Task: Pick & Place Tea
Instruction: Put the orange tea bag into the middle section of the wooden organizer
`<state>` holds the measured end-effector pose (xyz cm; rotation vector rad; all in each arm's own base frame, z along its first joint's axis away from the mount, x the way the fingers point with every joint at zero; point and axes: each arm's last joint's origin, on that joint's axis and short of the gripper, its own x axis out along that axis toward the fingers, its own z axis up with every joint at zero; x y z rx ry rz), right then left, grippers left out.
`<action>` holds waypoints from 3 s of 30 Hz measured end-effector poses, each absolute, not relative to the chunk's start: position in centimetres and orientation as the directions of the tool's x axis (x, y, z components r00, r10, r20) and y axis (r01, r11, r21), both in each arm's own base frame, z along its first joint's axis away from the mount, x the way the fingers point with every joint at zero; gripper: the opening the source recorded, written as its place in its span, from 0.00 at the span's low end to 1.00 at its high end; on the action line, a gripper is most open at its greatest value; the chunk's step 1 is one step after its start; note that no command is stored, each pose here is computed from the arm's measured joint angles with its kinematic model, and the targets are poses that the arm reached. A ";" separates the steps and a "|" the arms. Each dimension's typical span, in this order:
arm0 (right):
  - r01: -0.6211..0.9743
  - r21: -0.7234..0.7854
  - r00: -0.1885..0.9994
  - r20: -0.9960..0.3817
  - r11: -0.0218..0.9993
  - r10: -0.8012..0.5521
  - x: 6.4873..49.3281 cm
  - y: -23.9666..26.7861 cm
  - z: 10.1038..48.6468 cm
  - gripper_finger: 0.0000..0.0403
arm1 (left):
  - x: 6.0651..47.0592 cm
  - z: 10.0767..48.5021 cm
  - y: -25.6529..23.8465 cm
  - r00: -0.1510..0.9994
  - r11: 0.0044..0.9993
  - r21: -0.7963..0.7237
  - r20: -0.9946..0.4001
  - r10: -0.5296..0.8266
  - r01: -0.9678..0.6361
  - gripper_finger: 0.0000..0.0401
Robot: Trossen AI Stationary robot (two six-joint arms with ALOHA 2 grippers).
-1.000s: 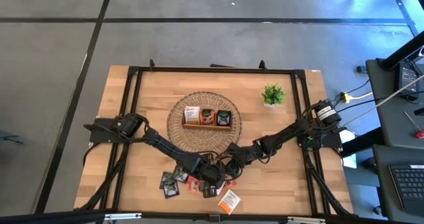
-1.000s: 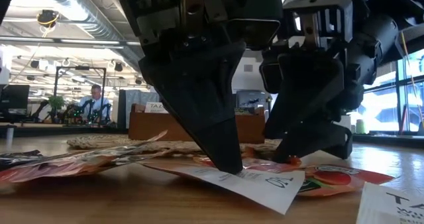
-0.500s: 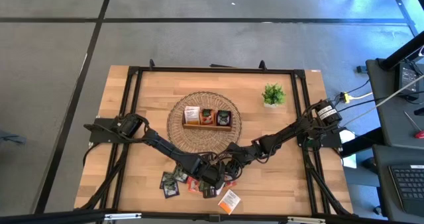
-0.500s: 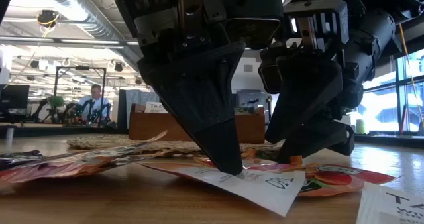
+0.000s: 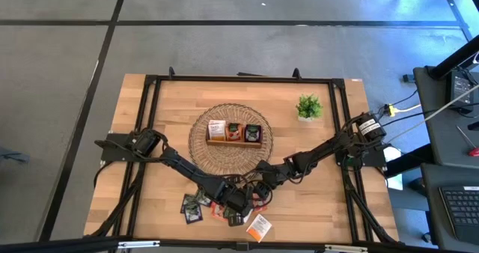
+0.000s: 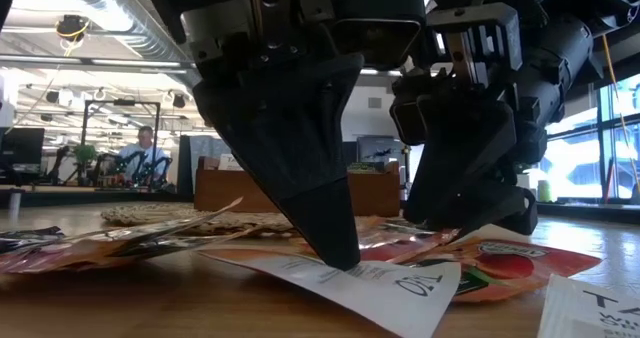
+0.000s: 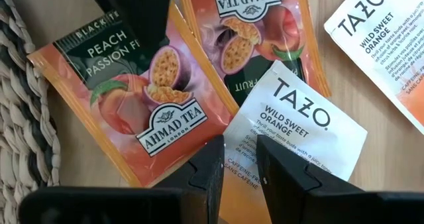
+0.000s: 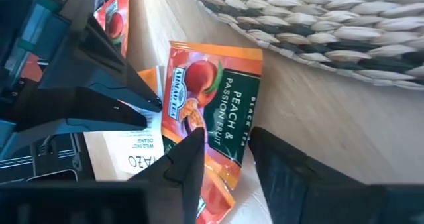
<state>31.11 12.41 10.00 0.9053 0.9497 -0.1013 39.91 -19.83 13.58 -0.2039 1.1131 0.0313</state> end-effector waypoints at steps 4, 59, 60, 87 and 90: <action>0.444 0.627 0.598 -0.740 0.641 0.309 31.0 12.4 9.9 0.24 | 40.0 13.6 -19.8 0.448 0.981 -0.148 -0.891 -0.077 -0.125 0.21; 0.208 0.098 0.693 -0.717 0.973 -0.076 35.4 2.9 30.7 0.00 | 26.6 33.3 -10.9 0.894 0.992 -0.107 -0.434 -0.111 0.071 0.22; 0.210 0.077 0.685 -0.723 0.975 -0.091 35.7 2.2 30.7 0.00 | 26.2 33.1 -10.7 0.897 0.993 -0.102 -0.431 -0.099 0.060 0.22; 0.130 0.103 0.439 -0.898 0.986 0.036 40.8 -6.7 24.9 0.01 | 25.0 31.7 -9.9 0.876 0.995 -0.088 -0.473 -0.089 0.053 0.22; 0.116 0.096 0.411 -0.911 0.989 0.041 40.9 -6.6 24.1 0.01 | 25.0 31.7 -9.9 0.877 0.995 -0.087 -0.473 -0.088 0.052 0.22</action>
